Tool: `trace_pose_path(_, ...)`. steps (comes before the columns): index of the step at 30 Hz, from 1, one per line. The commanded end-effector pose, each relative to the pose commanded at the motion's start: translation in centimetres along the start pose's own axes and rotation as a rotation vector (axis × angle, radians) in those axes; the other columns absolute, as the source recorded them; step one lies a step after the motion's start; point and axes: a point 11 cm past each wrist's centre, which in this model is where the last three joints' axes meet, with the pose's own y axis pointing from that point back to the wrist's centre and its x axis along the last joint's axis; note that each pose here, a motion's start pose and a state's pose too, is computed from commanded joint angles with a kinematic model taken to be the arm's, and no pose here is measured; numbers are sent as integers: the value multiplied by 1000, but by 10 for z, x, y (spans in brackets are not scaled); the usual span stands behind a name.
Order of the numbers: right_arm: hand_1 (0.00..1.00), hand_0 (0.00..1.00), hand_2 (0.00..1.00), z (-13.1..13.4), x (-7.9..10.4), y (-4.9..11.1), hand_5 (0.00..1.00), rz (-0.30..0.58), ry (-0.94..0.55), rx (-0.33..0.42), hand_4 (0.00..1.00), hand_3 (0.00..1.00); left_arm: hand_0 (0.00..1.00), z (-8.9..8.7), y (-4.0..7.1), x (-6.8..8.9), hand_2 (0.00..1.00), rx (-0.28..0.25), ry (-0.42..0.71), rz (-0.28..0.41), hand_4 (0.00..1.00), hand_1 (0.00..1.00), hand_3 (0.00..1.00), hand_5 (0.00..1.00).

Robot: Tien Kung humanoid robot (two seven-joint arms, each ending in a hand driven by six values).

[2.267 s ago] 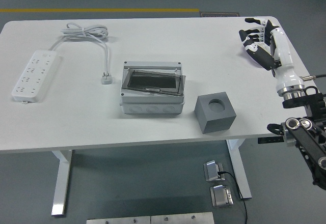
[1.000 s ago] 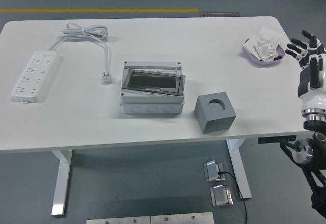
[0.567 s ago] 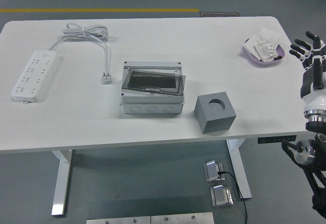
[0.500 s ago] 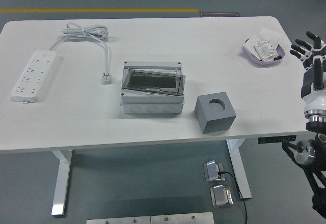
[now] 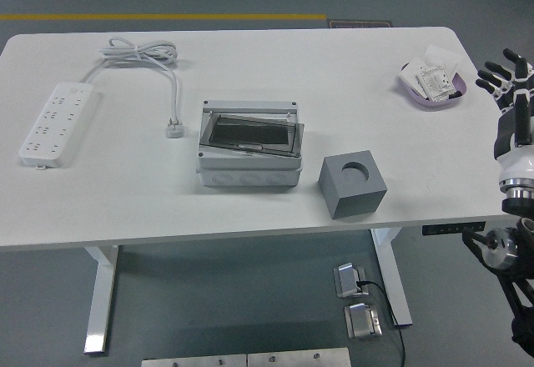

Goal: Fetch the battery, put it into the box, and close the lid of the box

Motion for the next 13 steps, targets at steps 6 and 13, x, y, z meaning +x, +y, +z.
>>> trace_pose_path(6,619,661,634,0,0,1,760,2,2,0,872,745,632,0,0,0,582,0,1,0,540,687,579,2)
trace_pose_path(13,619,663,634,0,1,0,757,6,3,2,871,745,632,0,0,0,581,-1,1,0,540,686,579,2)
